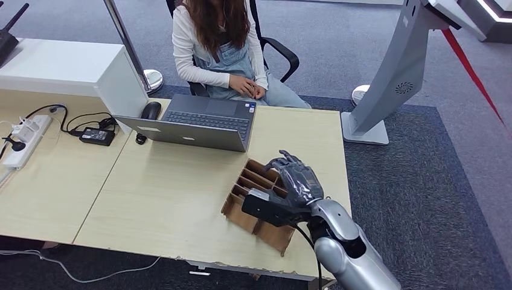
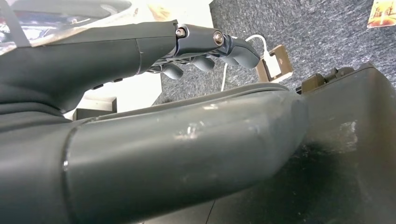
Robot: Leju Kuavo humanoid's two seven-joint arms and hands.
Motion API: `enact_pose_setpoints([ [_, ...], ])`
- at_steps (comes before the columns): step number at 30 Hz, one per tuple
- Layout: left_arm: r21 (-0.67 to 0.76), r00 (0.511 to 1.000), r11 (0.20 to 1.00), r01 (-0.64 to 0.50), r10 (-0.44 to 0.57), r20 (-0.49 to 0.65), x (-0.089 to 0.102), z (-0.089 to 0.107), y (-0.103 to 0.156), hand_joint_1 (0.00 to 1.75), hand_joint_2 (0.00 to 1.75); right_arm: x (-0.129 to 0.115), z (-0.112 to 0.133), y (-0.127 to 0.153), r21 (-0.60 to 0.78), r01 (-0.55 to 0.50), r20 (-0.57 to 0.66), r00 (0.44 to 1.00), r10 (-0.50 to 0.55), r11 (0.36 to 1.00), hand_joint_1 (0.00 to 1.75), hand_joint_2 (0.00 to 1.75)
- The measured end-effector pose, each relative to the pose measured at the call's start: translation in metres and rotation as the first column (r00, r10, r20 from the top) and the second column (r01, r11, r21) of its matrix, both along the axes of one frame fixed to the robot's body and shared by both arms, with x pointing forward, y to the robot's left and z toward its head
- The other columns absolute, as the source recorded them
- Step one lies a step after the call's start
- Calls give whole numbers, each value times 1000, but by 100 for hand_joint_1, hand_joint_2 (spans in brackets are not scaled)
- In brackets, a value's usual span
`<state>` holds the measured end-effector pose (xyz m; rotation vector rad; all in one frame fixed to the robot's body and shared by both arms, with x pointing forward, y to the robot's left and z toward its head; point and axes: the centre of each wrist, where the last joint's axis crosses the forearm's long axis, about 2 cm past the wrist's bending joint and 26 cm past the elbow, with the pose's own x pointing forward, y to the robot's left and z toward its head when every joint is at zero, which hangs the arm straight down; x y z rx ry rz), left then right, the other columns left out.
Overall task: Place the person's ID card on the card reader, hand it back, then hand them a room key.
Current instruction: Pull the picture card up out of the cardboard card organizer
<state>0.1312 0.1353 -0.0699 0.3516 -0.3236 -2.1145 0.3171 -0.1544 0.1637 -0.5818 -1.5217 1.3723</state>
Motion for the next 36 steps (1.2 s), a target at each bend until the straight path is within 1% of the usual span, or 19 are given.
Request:
enact_pose_setpoints([
  [17, 3, 1000, 1000, -5, 5, -1, 0, 0, 0, 0, 0, 0, 0, 0, -7, 2, 3, 1000, -2, 1000, 70, 175],
  [23, 3, 1000, 1000, -5, 5, -1, 0, 0, 0, 0, 0, 0, 0, 0, -6, 0, -1, 1000, 0, 1000, 65, 175],
  [27, 3, 1000, 1000, -5, 5, -1, 0, 0, 0, 0, 0, 1, 1, 0, -9, -1, -1, 1000, 1, 1000, 58, 175],
  [36, 6, 1000, 1000, -4, 4, -5, 0, 0, 0, 0, 0, 5, 6, -1, -23, -1, 0, 1000, 1, 1000, 58, 175],
])
